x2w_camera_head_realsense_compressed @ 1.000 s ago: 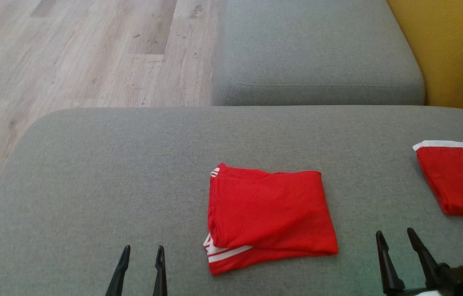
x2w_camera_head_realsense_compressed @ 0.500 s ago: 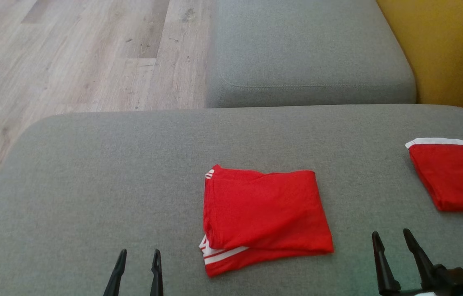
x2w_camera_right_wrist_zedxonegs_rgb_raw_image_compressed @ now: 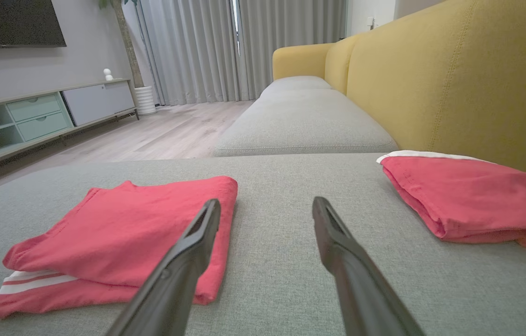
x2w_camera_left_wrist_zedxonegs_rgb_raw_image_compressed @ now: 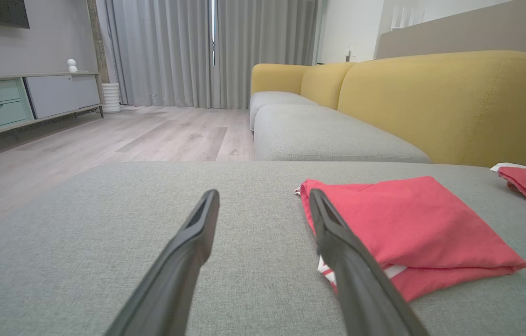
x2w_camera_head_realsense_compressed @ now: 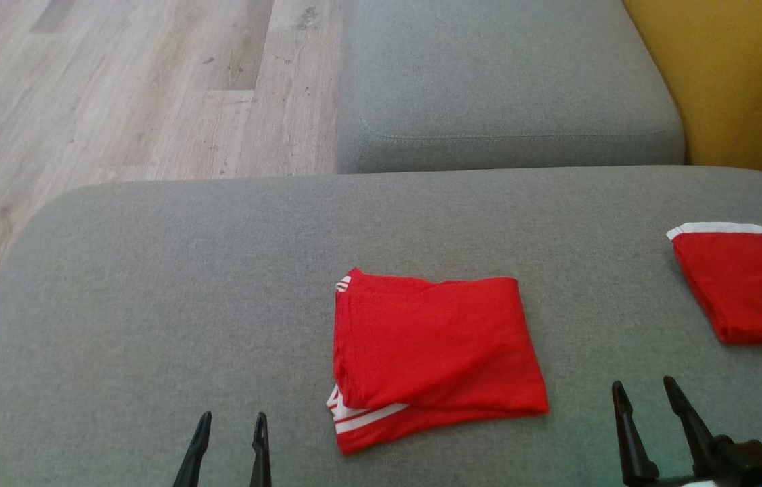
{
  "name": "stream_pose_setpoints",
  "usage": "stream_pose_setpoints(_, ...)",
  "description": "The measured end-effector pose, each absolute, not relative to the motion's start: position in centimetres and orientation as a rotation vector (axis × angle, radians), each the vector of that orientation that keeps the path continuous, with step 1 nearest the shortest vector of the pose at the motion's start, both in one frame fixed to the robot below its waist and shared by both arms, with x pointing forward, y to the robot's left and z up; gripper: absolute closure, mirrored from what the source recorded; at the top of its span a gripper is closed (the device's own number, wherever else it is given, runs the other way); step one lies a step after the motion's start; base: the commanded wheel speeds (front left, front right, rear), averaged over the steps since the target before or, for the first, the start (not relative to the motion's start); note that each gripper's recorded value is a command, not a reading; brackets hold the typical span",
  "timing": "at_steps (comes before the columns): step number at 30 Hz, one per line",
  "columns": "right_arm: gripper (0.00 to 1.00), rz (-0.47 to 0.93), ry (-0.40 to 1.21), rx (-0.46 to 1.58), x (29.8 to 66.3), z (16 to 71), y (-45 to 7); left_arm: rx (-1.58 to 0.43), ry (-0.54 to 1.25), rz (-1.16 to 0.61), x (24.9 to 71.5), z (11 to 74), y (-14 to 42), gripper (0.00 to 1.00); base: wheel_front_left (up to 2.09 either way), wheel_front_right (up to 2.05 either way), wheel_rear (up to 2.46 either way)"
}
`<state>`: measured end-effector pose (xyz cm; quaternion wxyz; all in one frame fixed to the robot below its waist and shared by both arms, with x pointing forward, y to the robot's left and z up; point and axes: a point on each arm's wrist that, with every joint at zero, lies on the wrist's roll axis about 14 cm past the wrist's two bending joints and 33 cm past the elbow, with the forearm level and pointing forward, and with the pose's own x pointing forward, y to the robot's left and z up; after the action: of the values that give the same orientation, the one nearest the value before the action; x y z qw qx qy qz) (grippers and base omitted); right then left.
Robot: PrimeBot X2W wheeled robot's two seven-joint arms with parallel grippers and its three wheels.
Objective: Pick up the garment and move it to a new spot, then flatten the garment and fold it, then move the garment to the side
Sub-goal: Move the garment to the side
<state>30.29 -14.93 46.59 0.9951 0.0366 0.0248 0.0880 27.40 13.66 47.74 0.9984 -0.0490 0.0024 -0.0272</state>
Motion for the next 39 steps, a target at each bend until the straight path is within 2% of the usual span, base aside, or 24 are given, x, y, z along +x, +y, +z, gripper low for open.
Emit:
stream_pose_setpoints(13,0.0,0.168,0.127,0.091,30.9,44.4,-15.0,-0.101,0.053,-0.043,27.8,46.6,13.9,0.0,0.0,0.0,0.0)
stream_pose_setpoints(21,0.0,0.181,0.183,0.121,34.6,42.9,-13.8,-0.103,0.088,-0.044,29.0,45.8,13.8,0.0,0.0,0.0,0.0)
stream_pose_setpoints(30,0.0,0.298,0.403,0.234,37.1,39.7,-8.5,-0.107,0.102,-0.063,30.4,45.6,13.1,0.0,0.0,0.0,0.0)
stream_pose_setpoints(39,0.0,0.337,0.602,0.341,37.8,37.6,-6.1,-0.111,0.121,-0.092,30.7,45.1,12.1,0.0,0.0,0.0,0.0)
